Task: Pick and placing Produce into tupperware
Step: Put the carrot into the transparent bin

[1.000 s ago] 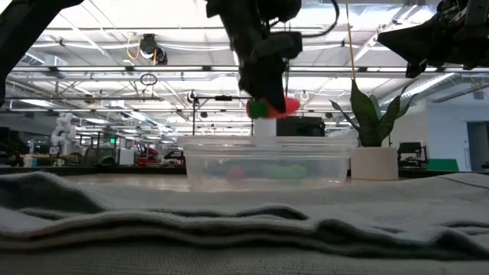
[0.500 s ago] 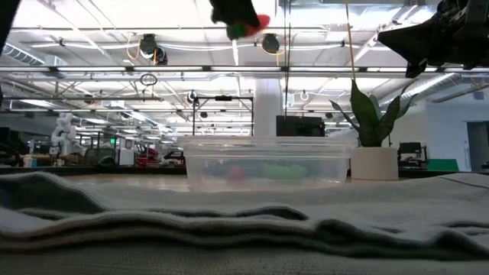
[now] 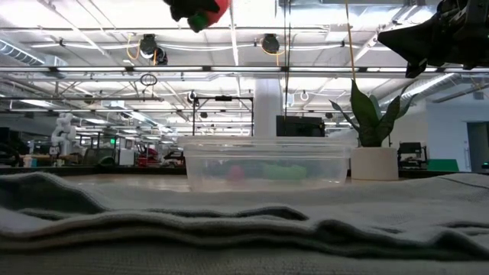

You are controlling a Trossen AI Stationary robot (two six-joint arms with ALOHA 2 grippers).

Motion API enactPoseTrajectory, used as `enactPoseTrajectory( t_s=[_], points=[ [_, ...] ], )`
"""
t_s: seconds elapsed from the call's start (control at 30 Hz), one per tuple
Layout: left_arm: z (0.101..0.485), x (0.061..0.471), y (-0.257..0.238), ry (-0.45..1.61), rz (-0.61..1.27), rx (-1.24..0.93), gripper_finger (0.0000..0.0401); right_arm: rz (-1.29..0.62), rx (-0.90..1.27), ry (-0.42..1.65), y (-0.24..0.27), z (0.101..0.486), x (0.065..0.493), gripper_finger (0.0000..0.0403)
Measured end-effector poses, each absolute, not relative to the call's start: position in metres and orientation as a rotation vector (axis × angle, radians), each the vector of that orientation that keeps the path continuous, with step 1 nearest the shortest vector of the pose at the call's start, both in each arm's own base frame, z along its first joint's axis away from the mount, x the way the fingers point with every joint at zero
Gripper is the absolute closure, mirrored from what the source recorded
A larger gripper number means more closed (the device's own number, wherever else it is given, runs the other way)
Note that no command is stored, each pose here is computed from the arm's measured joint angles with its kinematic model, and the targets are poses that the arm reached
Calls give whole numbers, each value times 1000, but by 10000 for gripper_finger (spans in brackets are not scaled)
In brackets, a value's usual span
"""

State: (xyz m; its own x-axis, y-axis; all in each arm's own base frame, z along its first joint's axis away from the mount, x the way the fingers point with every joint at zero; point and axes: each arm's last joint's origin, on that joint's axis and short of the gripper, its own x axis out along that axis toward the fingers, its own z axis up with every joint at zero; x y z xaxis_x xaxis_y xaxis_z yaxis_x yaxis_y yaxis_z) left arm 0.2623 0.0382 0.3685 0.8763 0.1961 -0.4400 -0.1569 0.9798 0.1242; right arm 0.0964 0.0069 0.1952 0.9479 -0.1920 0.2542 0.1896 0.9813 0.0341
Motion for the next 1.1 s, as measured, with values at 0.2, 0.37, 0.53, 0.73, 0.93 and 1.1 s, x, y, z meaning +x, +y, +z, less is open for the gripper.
enactPoseTrajectory(
  t_s=[0.2, 0.37, 0.53, 0.73, 0.93, 1.1],
  points=[
    [337, 256, 24, 382, 5, 31, 229, -195, 5, -260, 7, 195, 96, 403],
    [321, 266, 11, 344, -29, -8, 229, -195, 6, -267, 7, 196, 96, 403],
    [309, 282, -6, 336, -79, -31, 229, -195, 9, -269, 7, 196, 96, 403],
    [289, 301, -22, 377, -132, -23, 229, -194, 12, -267, 7, 196, 96, 403],
    [257, 323, -29, 480, -139, -54, 229, -194, 12, -267, 7, 196, 96, 403],
    [237, 341, -33, 580, -165, -70, 229, -194, 11, -267, 7, 196, 96, 403]
  ],
)
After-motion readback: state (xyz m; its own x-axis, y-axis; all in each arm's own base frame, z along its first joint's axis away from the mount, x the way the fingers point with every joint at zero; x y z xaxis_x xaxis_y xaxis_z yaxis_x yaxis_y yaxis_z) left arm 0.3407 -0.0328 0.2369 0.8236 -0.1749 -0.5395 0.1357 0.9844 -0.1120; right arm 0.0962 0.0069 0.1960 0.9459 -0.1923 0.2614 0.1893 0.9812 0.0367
